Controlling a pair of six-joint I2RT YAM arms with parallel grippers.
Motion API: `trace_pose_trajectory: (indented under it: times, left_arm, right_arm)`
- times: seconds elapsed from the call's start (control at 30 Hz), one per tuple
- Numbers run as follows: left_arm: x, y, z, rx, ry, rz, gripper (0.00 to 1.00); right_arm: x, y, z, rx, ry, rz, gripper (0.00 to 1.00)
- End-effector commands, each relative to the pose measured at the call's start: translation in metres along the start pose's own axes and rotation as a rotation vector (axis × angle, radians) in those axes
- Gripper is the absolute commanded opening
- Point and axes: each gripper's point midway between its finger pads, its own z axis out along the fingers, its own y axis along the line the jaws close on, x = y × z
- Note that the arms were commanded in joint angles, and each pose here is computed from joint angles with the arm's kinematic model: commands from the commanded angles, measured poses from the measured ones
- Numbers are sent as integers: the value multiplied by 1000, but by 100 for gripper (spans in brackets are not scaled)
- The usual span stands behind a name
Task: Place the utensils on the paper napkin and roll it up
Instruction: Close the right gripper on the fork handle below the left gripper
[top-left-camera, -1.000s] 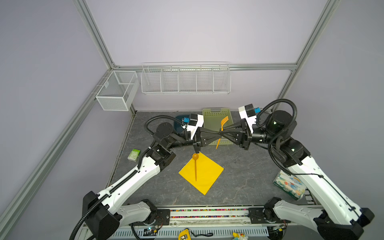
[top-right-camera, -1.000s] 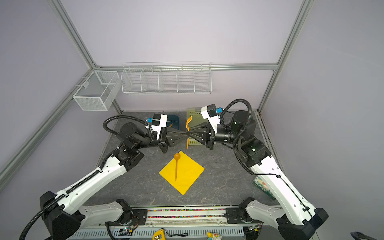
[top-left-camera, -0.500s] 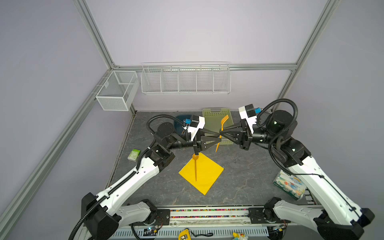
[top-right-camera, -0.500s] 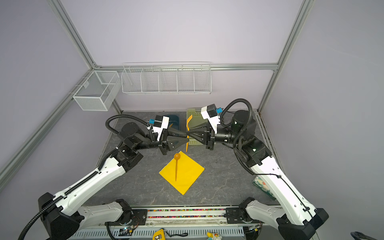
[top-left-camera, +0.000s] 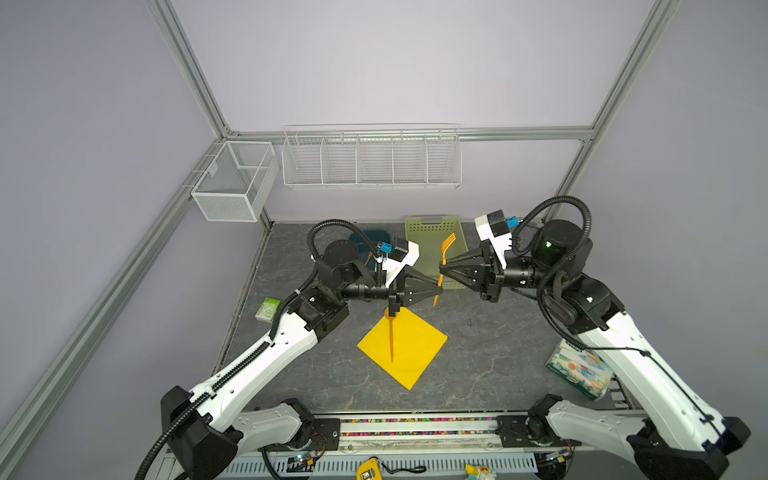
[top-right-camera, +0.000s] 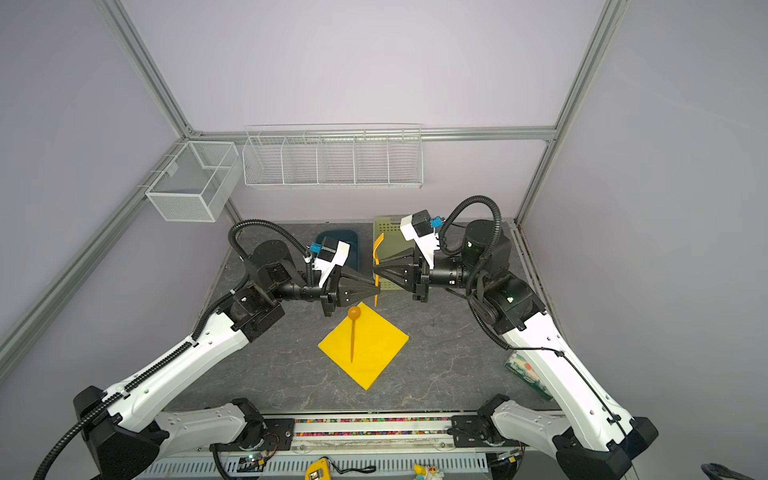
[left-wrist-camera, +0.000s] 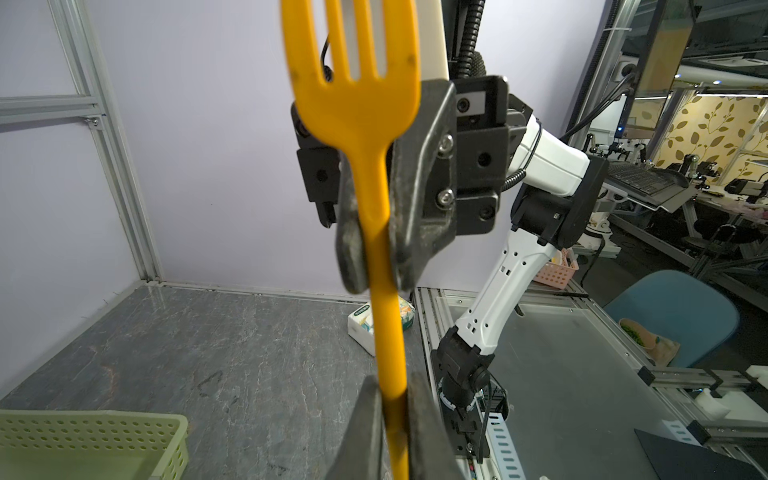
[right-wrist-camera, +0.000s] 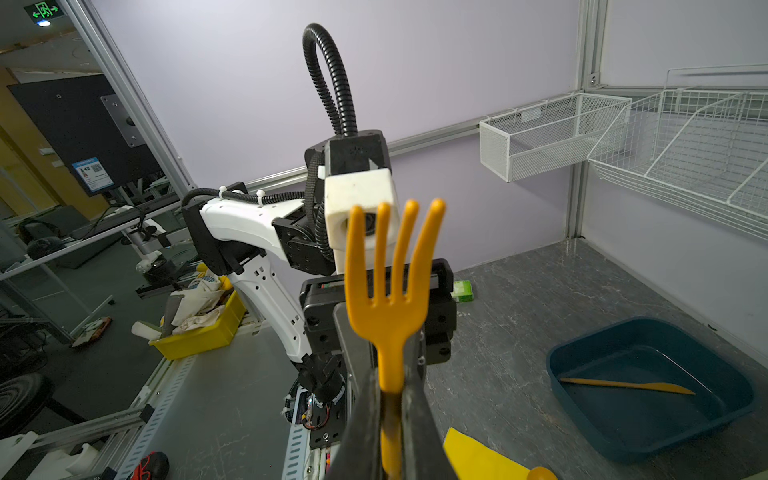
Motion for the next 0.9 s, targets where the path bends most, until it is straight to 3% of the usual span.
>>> trace_pose_trajectory:
  times: [0.0,0.07,0.3,0.87]
  left_arm:
    - [-6,3,1,-1,-3,31,5]
    - [-8,4,1,-12,-12,38,4]
    - [-18,8,3,-18,-72,47,0]
    - [-32,1,5,47,-132,37,0]
  right_arm:
    - [-10,15,-3,-42,-13,-29,7]
    - [-10,15,-3,-39,-15,-23,8]
    - [-6,10,-7,9,-40,36,28]
    - [-16,11,-9,7,-108,25,27]
